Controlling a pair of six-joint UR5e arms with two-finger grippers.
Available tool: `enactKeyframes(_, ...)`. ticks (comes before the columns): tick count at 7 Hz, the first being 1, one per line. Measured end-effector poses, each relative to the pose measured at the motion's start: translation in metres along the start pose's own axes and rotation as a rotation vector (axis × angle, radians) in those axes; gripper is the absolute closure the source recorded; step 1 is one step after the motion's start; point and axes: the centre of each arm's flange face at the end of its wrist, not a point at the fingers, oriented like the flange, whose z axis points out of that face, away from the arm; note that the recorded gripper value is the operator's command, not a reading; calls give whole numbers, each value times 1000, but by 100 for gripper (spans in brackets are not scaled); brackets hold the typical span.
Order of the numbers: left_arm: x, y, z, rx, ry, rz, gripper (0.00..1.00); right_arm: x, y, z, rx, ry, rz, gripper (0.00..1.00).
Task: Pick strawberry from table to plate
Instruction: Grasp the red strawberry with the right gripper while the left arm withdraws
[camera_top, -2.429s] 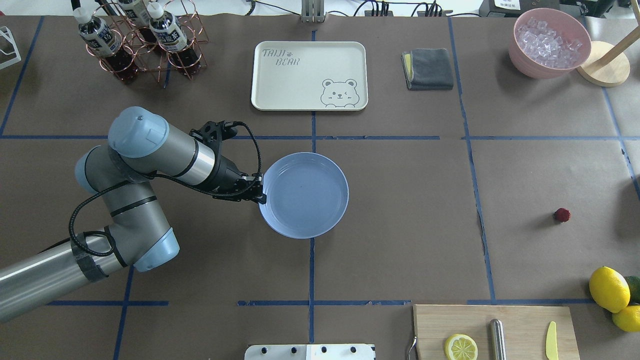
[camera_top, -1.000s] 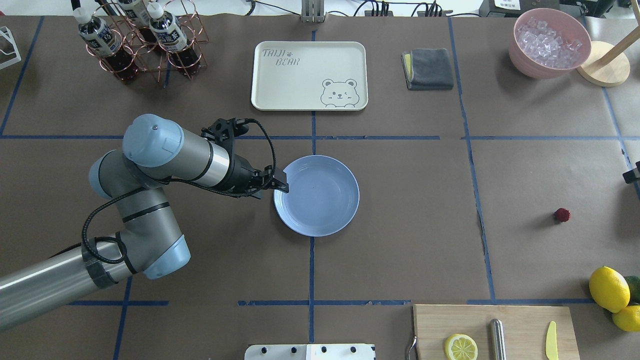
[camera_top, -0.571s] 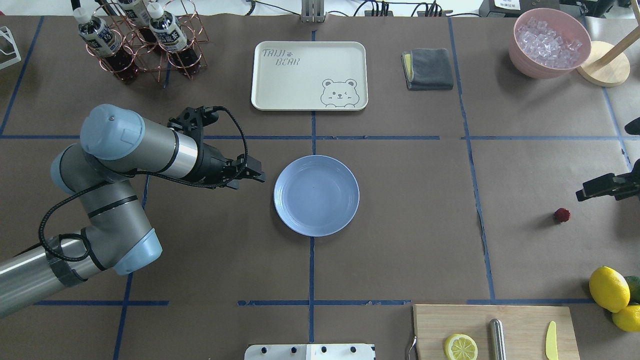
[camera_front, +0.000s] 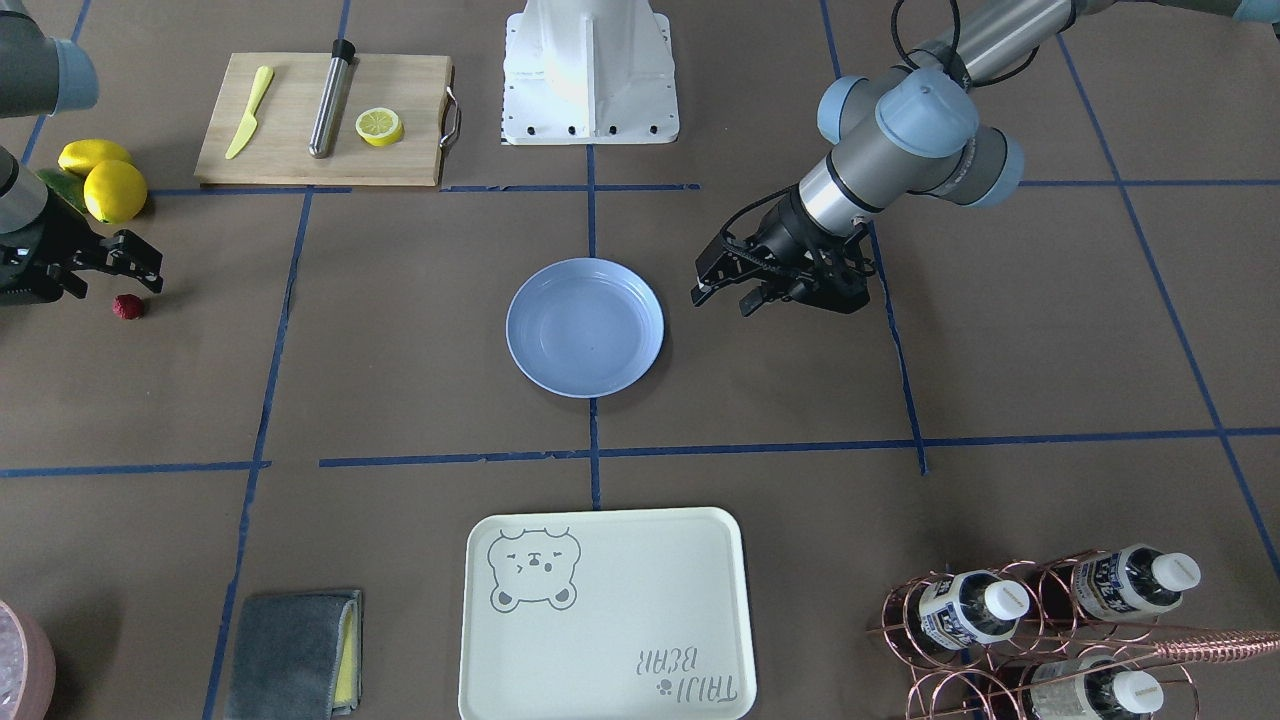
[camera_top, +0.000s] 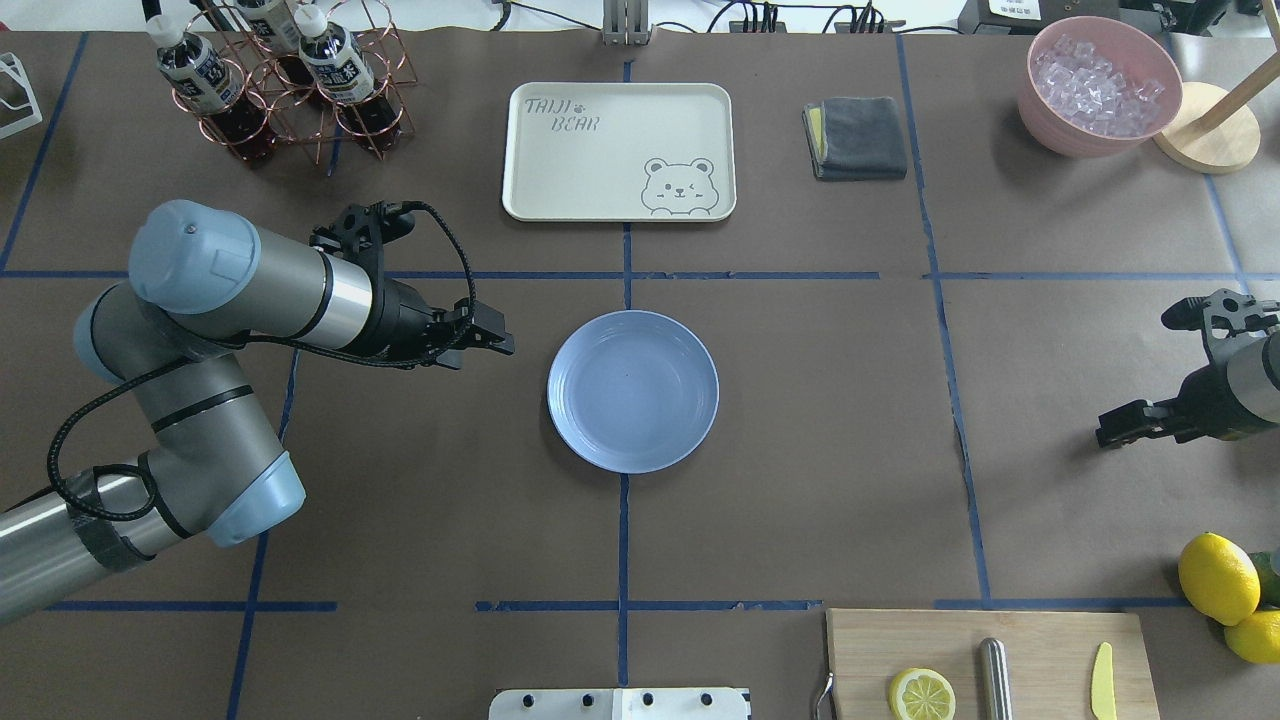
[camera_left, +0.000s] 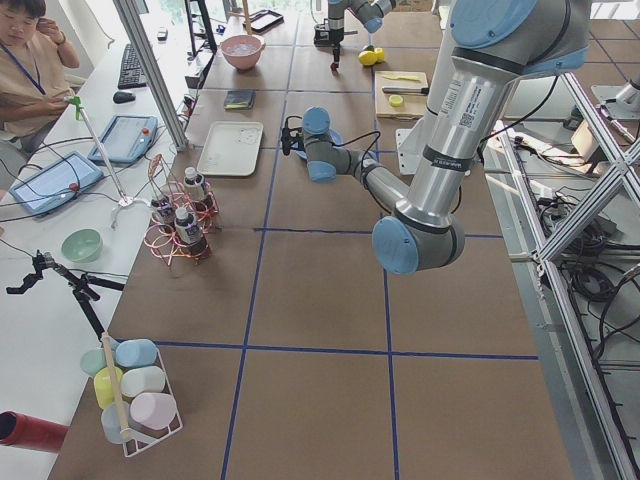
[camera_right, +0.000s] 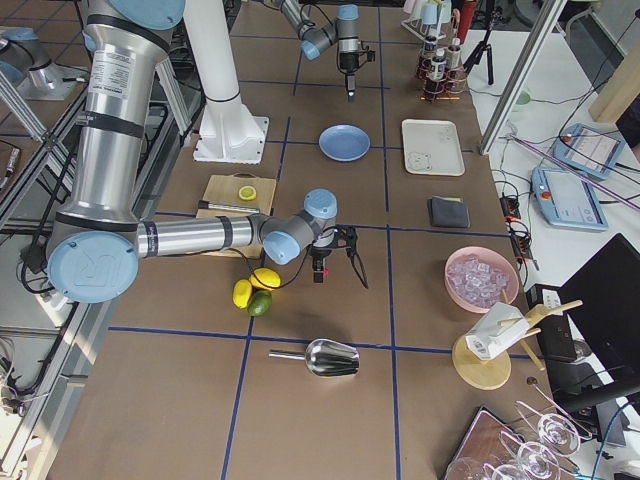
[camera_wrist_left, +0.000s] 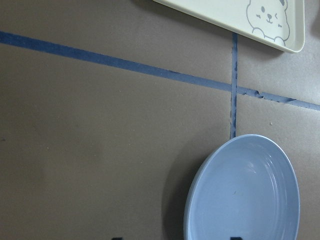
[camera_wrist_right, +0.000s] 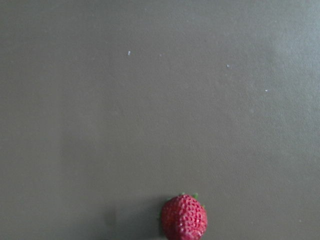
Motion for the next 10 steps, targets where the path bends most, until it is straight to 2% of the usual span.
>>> enactKeyframes(2, -1, 0, 1, -1, -1, 0, 22, -7, -13, 13, 2, 9, -7, 18)
enactKeyframes(3, -1, 1, 1, -1, -1, 0, 22, -6, -15, 16, 5, 14, -6, 37)
enactKeyframes(4, -1, 1, 1, 0, -1, 0, 22, -4, -15, 16, 8, 21, -5, 71)
enactKeyframes(5, -1, 1, 1, 0, -2, 0, 22, -2, -15, 16, 10, 24, -5, 97)
enactKeyframes(8, -2, 1, 1, 0, -2, -1, 21, -8, -14, 7, 14, 6, -10, 100)
enactKeyframes(10, -1, 0, -2, 3, 1, 1, 21, -46, -15, -20, 24, -62, 28, 100)
